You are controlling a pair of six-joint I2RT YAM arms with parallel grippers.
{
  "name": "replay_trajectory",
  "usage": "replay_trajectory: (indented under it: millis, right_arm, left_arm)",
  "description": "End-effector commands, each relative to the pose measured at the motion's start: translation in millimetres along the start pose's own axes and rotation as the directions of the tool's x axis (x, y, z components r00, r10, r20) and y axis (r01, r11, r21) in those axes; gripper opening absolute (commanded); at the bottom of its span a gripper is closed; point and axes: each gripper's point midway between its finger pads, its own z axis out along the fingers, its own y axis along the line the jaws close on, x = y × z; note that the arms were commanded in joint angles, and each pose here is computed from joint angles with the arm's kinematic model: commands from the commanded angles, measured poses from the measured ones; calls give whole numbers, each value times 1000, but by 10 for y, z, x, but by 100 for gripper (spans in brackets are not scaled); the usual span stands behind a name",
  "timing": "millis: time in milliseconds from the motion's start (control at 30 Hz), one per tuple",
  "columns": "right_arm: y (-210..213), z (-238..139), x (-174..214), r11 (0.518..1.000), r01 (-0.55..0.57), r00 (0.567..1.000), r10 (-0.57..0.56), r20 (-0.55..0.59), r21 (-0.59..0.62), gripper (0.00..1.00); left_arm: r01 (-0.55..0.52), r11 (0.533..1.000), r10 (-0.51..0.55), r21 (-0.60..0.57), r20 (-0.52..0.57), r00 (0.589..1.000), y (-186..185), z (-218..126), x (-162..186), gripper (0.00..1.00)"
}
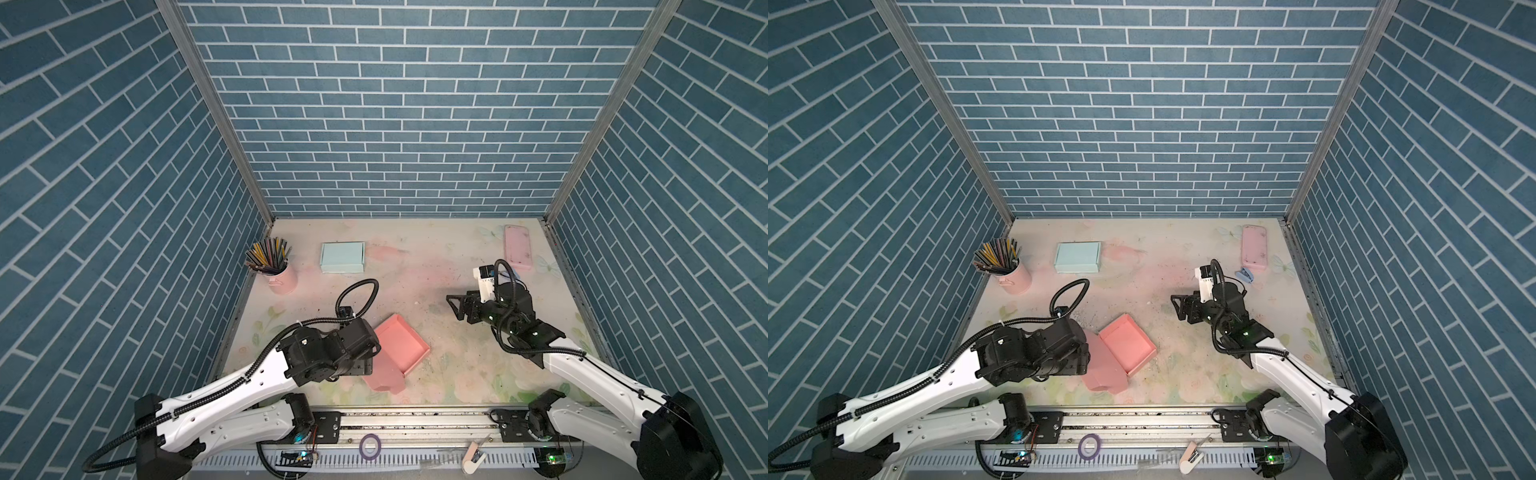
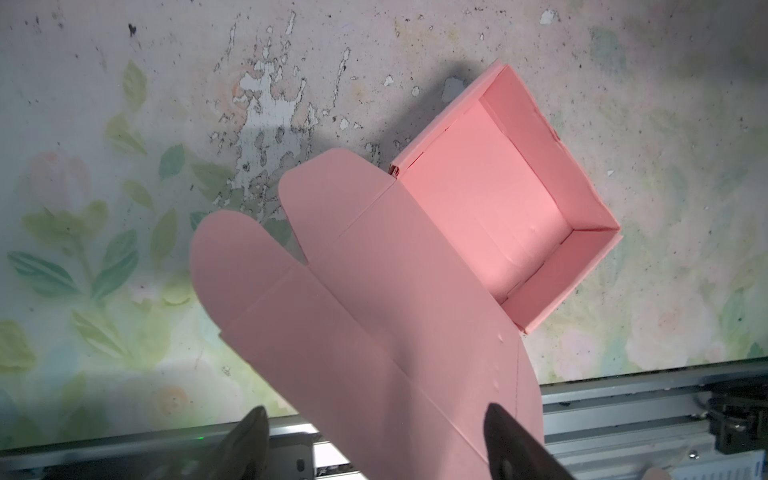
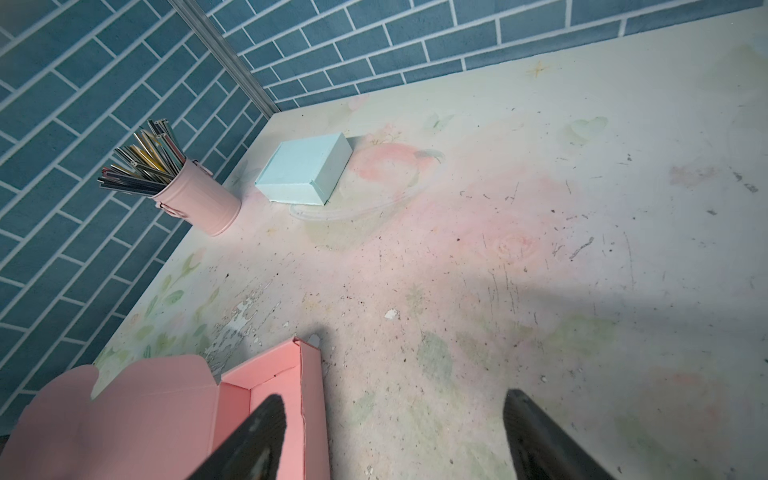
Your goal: Fold the paper box
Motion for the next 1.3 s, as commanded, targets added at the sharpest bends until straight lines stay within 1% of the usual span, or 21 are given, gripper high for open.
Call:
replay_trajectory:
  millis: [0,67,200,367,500,600,667,700,767,800,833,867,933,1000,1033,1133,1200,1267]
  right_arm:
    - [9,-43,-136,1000,13,999,-14,44,11,83]
    - [8,-62,-146,1000,18,998,-19,54,13,83]
    - [19,-135,-194,999,33,994,-34,102,8,83]
    - [38,-235,-262,996,86,977,-84,195,-3,83]
    - [80,-370,-318,989,146,948,-137,287,-13,83]
    - [69,-473,-349,984,176,927,-168,337,6,82]
    - [68,-529,-350,981,192,909,-181,376,8,82]
    - [74,-549,-348,979,203,900,-190,393,7,82]
    - [119,-587,-331,971,239,880,-211,426,-13,82]
    - [152,-600,-319,965,261,870,-223,440,-26,82]
    - [198,-619,-325,959,281,861,-232,453,-44,82]
    - [240,-627,-327,953,297,856,-238,459,-60,83]
    - [327,-632,-329,938,333,847,-253,468,-95,83]
    - [434,-621,-329,914,383,837,-283,468,-133,84]
    - [490,-603,-316,897,414,834,-307,459,-152,84]
    - [531,-508,-276,860,486,823,-389,414,-157,85]
    - [546,-462,-254,838,520,816,-431,384,-164,86]
    - [596,-435,-201,814,543,816,-452,361,-207,86]
  left_arm:
    - [55,998,-56,29,55,997,-60,51,-74,72]
    - [48,998,-51,38,71,996,-100,52,-112,63]
    - [38,999,-40,14,101,994,-81,18,-183,45]
    - [33,999,-33,2,126,991,-103,14,-251,24]
    - [9,1000,-7,-13,132,991,-153,10,-306,15]
    - [-30,999,34,-29,138,990,-211,-30,-400,7]
    - [-66,998,68,-22,120,990,-272,-37,-514,2]
    - [-92,996,92,-4,109,990,-332,-55,-587,2]
    - [-176,984,173,36,75,982,-449,-109,-780,1]
    - [-247,968,244,47,61,968,-522,-166,-905,1]
    - [-317,948,315,39,39,948,-567,-206,-1012,1]
    - [-390,919,390,57,13,921,-653,-223,-1057,1]
    - [-565,816,574,121,-56,817,-881,-230,-1092,0]
    - [-679,714,699,173,-112,706,-1003,-189,-1054,0]
    - [-722,666,745,188,-121,656,-1050,-171,-1048,0]
    - [-797,553,831,243,-93,548,-1252,-201,-1060,0]
    - [-822,496,865,281,-72,497,-1357,-215,-1047,0]
    - [-840,451,889,302,-70,453,-1398,-205,-1048,0]
